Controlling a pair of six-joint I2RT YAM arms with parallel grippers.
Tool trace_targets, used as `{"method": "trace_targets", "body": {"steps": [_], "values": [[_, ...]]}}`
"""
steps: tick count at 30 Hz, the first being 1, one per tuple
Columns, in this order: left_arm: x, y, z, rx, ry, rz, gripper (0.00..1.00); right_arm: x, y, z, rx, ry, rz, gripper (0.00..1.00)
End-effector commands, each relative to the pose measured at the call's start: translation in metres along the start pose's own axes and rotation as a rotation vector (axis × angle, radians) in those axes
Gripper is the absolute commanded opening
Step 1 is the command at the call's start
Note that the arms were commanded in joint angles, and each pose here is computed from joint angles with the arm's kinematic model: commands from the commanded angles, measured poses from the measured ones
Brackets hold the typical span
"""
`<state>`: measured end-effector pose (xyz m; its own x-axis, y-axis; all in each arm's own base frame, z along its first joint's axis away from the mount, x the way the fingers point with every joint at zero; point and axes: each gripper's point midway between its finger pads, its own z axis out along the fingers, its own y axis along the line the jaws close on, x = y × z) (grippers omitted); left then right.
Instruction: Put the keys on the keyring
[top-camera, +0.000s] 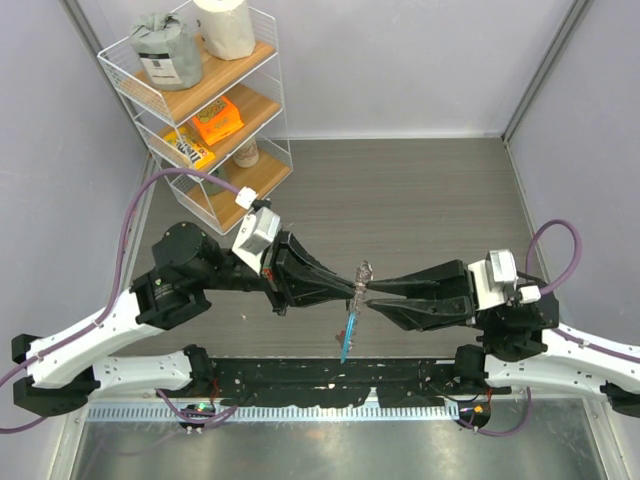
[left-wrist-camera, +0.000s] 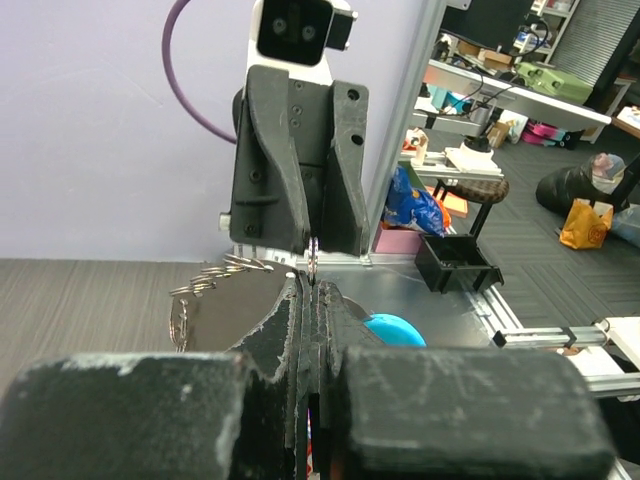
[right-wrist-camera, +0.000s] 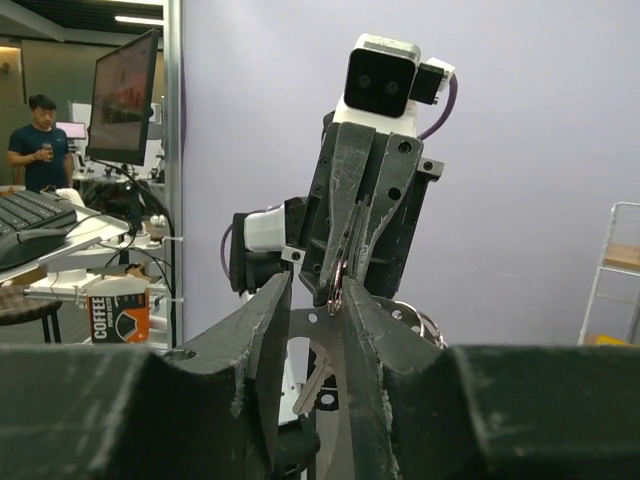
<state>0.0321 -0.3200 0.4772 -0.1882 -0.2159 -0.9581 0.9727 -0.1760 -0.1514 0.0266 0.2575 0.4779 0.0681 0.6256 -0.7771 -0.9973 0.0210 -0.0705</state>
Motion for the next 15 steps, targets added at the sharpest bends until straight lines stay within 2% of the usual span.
{"method": "trace_targets", "body": {"steps": [1, 4, 8, 15], "values": [[-0.021, -0.009, -0.006, 0.010, -0.051, 0.058, 0.00, -0.033, -0.004, -0.005, 0.041, -0.020, -0.046, 0.35], [-0.017, -0.009, -0.007, 0.015, -0.034, 0.054, 0.00, -0.036, -0.007, -0.014, 0.072, 0.013, -0.068, 0.38], [-0.003, -0.007, -0.009, 0.006, 0.037, 0.033, 0.00, -0.032, -0.012, -0.019, 0.106, 0.123, -0.061, 0.40], [0.017, -0.003, -0.016, -0.022, 0.134, 0.008, 0.00, -0.011, -0.018, -0.026, 0.141, 0.413, -0.044, 0.39]]}}
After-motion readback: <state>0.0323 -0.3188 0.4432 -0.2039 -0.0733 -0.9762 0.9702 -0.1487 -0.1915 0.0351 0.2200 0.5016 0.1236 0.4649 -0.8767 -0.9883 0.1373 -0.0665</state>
